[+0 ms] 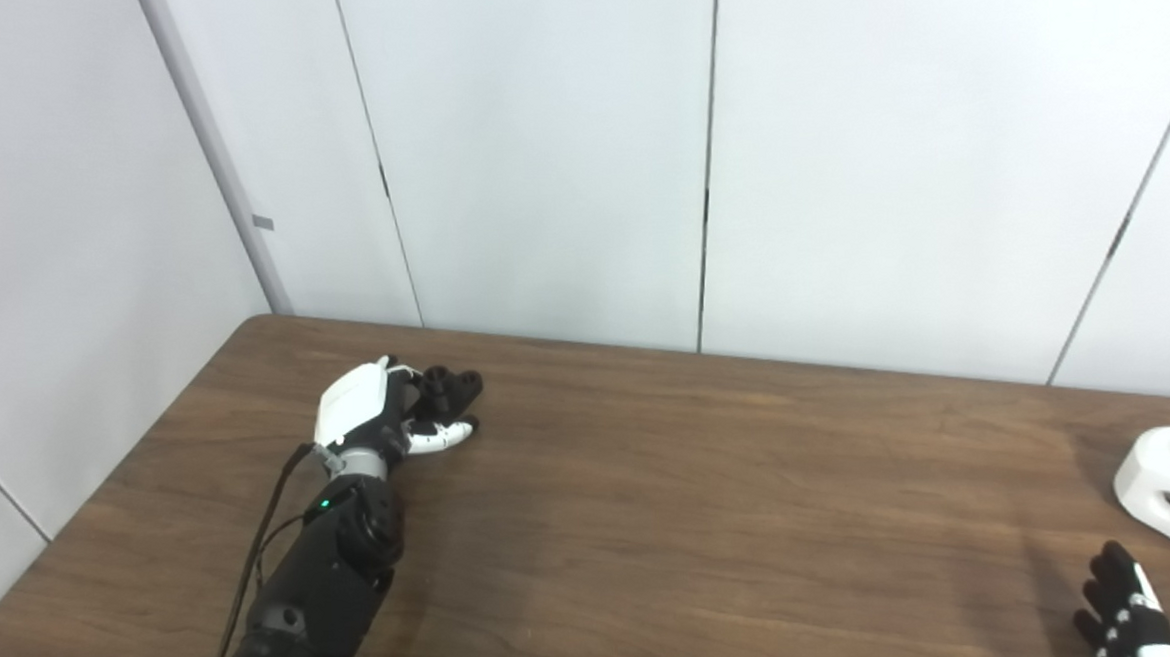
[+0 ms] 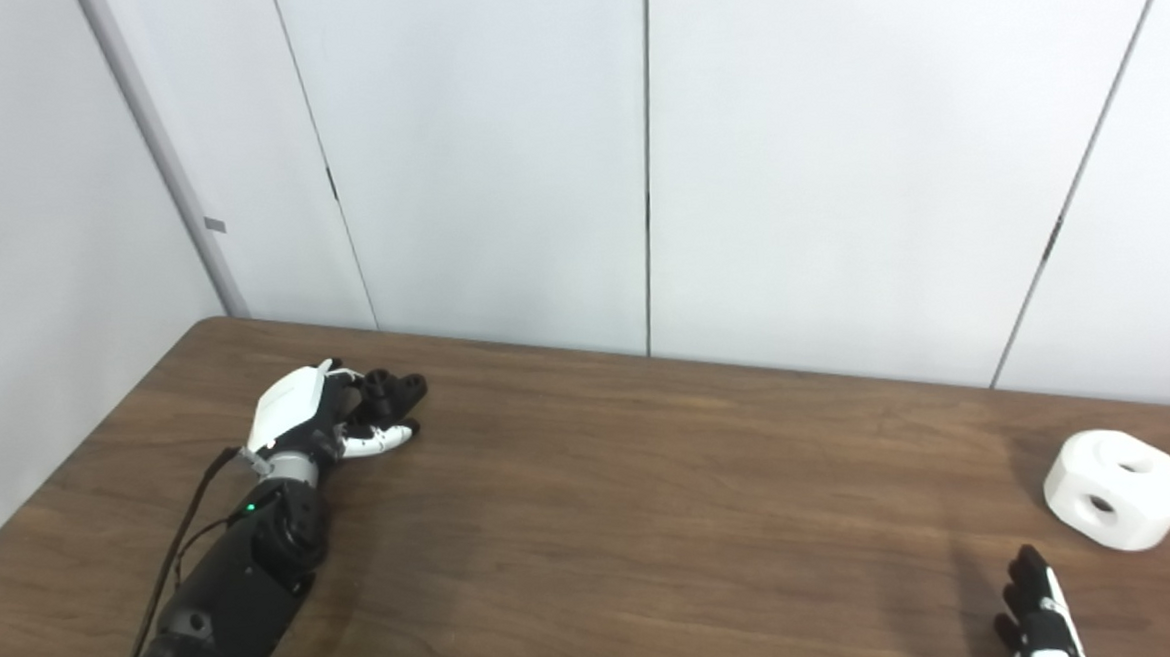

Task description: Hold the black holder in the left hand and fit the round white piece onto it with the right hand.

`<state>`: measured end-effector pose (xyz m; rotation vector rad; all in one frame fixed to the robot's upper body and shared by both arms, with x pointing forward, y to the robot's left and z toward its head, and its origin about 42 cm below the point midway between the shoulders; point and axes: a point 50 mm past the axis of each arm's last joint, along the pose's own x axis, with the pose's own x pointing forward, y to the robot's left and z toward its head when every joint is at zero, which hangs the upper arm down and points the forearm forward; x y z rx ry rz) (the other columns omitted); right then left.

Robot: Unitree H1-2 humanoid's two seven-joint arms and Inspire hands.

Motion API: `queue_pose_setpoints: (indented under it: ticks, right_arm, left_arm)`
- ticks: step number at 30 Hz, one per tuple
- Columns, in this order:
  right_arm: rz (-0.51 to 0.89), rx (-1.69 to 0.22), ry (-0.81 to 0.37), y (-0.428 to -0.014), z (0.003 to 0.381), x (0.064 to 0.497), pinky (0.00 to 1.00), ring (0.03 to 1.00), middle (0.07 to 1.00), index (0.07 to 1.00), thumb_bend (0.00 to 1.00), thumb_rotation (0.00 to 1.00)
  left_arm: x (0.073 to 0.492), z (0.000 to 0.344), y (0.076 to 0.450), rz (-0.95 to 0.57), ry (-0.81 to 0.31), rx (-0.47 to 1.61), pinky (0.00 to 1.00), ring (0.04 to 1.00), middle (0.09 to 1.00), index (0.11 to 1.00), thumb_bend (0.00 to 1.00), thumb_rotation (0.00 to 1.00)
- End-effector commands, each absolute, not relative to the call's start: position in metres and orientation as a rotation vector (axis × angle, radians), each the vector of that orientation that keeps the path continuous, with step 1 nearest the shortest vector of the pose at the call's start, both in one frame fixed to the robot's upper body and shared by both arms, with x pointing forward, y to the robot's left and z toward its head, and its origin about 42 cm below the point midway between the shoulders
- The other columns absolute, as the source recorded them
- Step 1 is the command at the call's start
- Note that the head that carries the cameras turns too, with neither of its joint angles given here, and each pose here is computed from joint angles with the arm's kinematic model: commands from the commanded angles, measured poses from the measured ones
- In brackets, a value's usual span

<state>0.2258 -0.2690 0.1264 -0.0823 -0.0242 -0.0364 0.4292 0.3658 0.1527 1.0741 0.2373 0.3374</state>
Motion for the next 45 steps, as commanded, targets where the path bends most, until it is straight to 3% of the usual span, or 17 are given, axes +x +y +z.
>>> queue_pose_setpoints:
  ticks: [1,23,33,35,36,38,45]
  right_arm:
    - [-0.047,-0.095,-0.027,-0.2720,0.1297,0.2177,1.00,1.000,1.000,1.000,0.54,1.00]
    - [-0.043,-0.105,-0.027,-0.2742,0.1320,0.2166,1.00,1.000,1.000,1.000,0.53,1.00]
    - [-0.043,-0.103,-0.022,-0.2750,0.1323,0.2153,1.00,1.000,1.000,1.000,0.53,1.00]
    - [-0.040,-0.101,-0.022,-0.2750,0.1326,0.2150,1.00,1.000,1.000,1.000,0.53,1.00]
    - [-0.040,-0.102,-0.021,-0.2750,0.1329,0.2147,1.00,1.000,1.000,1.000,0.53,1.00]
    - [-0.042,-0.100,-0.021,-0.2748,0.1334,0.2145,1.00,1.000,1.000,1.000,0.52,1.00]
    - [-0.043,-0.094,-0.024,-0.2748,0.1342,0.2147,1.00,1.000,1.000,1.000,0.50,1.00]
  left_arm:
    - [0.4355,0.1732,0.3747,0.398,0.192,1.108,1.00,1.000,0.956,0.717,0.93,0.30]
    - [0.4338,0.1718,0.3779,0.412,0.200,1.118,1.00,1.000,0.933,0.708,0.94,0.29]
    - [0.4339,0.1704,0.3771,0.422,0.200,1.077,1.00,1.000,0.907,0.633,0.93,0.21]
    - [0.4337,0.1704,0.3776,0.422,0.195,1.071,1.00,1.000,0.904,0.592,0.89,0.15]
    - [0.4335,0.1705,0.3778,0.422,0.191,1.068,1.00,1.000,0.900,0.532,0.67,0.10]
    - [0.4337,0.1706,0.3779,0.421,0.189,1.062,1.00,0.996,0.885,0.497,0.56,0.07]
    - [0.4346,0.1698,0.3785,0.424,0.191,1.065,1.00,0.952,0.822,0.482,0.52,0.04]
